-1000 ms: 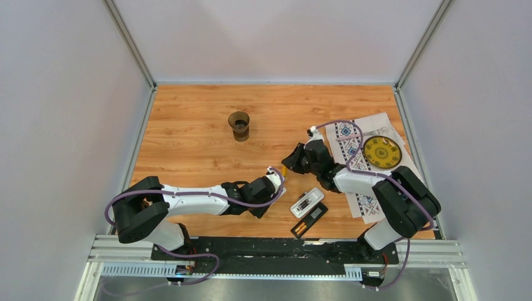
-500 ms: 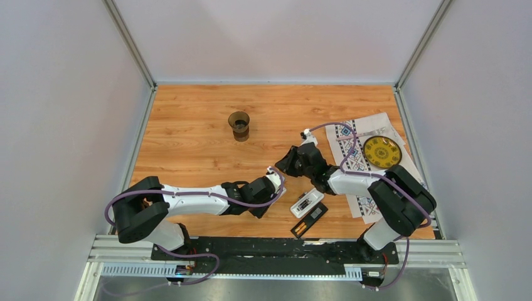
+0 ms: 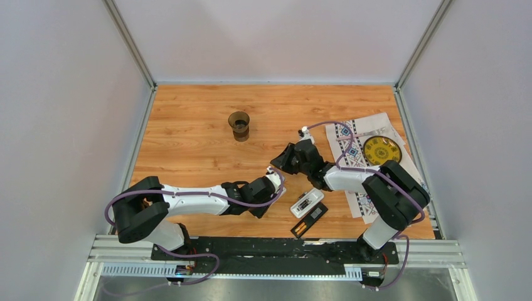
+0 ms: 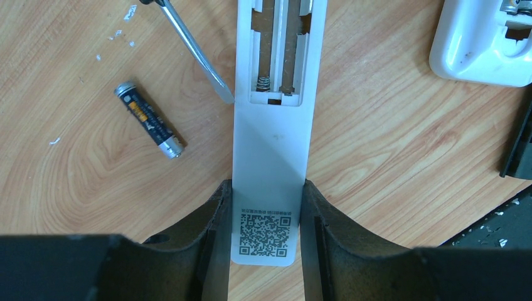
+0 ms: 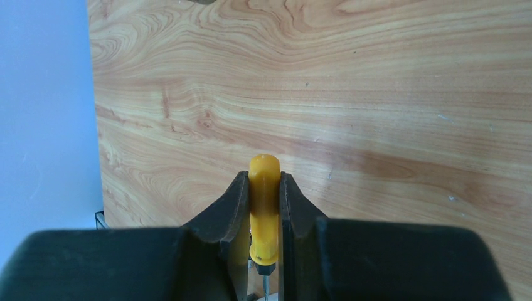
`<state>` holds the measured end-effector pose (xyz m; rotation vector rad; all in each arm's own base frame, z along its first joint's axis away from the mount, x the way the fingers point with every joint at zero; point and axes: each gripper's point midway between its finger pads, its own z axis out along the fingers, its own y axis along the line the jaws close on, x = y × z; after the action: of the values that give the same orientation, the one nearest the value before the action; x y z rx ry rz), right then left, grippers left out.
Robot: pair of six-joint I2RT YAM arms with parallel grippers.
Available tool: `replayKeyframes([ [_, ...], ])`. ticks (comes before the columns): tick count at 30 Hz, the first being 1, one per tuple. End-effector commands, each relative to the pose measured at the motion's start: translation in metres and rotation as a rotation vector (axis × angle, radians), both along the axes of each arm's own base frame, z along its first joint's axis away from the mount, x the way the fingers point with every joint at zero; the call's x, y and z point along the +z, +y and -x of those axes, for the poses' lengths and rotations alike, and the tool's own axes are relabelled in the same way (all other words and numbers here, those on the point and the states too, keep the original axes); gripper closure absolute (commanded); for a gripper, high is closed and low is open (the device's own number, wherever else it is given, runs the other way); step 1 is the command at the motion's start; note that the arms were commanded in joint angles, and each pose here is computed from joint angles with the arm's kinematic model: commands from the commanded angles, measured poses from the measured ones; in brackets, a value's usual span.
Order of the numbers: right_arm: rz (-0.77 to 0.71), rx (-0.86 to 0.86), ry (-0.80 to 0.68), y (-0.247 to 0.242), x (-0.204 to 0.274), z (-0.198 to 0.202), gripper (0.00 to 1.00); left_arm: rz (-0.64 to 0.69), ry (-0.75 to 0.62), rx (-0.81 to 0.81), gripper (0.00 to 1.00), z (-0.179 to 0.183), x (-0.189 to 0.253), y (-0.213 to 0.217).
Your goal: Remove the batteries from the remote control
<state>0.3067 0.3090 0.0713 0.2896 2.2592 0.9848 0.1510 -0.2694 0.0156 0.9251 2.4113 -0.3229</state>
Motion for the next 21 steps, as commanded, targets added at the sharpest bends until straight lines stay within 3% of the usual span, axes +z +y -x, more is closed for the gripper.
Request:
replayKeyframes([
  [1,-0.051,-0.012,-0.094,0.005,0.037,-0.014,1.0,-0.042,0.036,0.022,1.0,0.007,-0.012,0.011],
  [13,0.05,-0.163,-0.323,-0.085,0.134,-0.028,1.0,0.158,-0.062,-0.013,1.0,-0.025,0.064,-0.034],
  [21,0.095,-0.237,-0.376,-0.138,0.156,-0.011,1.0,0.283,-0.127,0.027,1.0,-0.074,0.124,-0.031],
])
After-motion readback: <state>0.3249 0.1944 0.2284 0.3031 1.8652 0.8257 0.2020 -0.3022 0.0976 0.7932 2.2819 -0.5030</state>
